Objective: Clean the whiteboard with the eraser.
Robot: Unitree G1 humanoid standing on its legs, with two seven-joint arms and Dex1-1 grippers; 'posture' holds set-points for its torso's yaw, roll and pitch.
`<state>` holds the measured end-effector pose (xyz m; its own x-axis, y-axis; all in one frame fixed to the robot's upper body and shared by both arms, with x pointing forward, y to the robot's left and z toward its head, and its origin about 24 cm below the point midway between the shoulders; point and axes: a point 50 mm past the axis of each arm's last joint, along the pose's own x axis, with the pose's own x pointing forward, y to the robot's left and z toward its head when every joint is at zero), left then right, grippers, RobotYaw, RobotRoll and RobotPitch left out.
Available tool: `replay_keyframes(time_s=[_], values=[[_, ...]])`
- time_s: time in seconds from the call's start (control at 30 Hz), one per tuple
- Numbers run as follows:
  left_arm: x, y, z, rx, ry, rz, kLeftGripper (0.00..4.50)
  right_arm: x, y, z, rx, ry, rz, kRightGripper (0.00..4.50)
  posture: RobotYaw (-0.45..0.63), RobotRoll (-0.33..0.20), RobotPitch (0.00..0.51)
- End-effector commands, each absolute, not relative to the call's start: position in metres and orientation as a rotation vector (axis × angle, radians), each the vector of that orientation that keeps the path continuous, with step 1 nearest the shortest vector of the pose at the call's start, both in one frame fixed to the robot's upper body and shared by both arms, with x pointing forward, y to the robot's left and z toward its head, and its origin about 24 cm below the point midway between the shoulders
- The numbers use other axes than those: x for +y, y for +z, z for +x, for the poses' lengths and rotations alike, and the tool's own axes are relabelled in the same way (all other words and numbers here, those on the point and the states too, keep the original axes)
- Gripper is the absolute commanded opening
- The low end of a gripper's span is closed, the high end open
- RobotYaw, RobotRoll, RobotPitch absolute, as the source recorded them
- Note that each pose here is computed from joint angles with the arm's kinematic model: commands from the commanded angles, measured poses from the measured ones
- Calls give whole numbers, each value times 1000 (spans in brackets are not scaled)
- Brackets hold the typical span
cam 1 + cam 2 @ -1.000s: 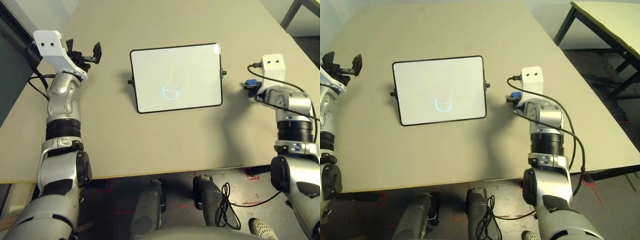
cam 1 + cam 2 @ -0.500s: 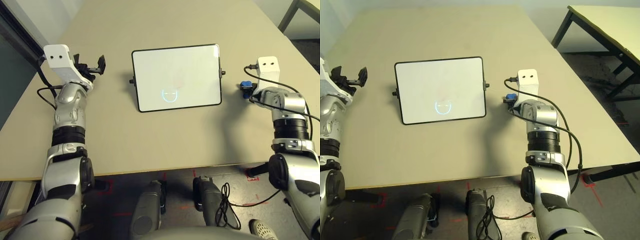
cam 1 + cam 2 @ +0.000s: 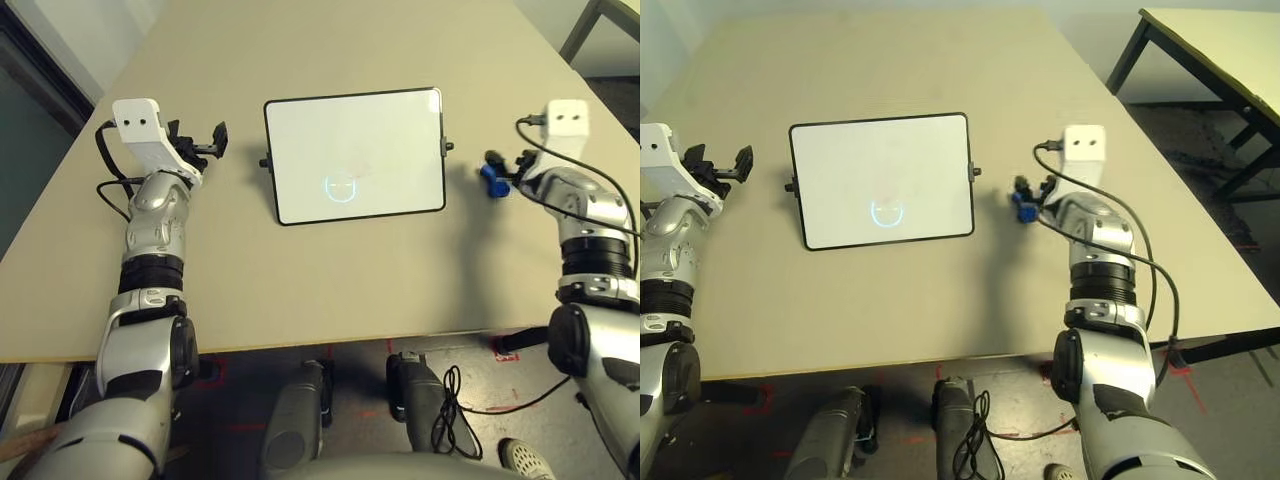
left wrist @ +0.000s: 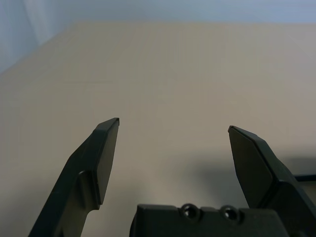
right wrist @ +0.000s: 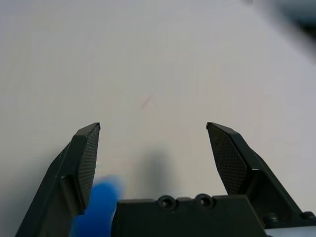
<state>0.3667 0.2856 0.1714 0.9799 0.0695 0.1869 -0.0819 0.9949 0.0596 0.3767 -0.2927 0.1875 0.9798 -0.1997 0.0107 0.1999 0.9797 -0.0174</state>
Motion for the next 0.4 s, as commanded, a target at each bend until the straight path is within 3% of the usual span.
replay_keyframes(time_s=[0.03,0.4], values=[[291,159,363,-167,130,71,4500,-317,181,370,-100,-286,-38,4468,-31,0,234],[308,147,361,-161,268,14,4500,-356,130,343,-23,-406,-96,4468,-46,0,215]])
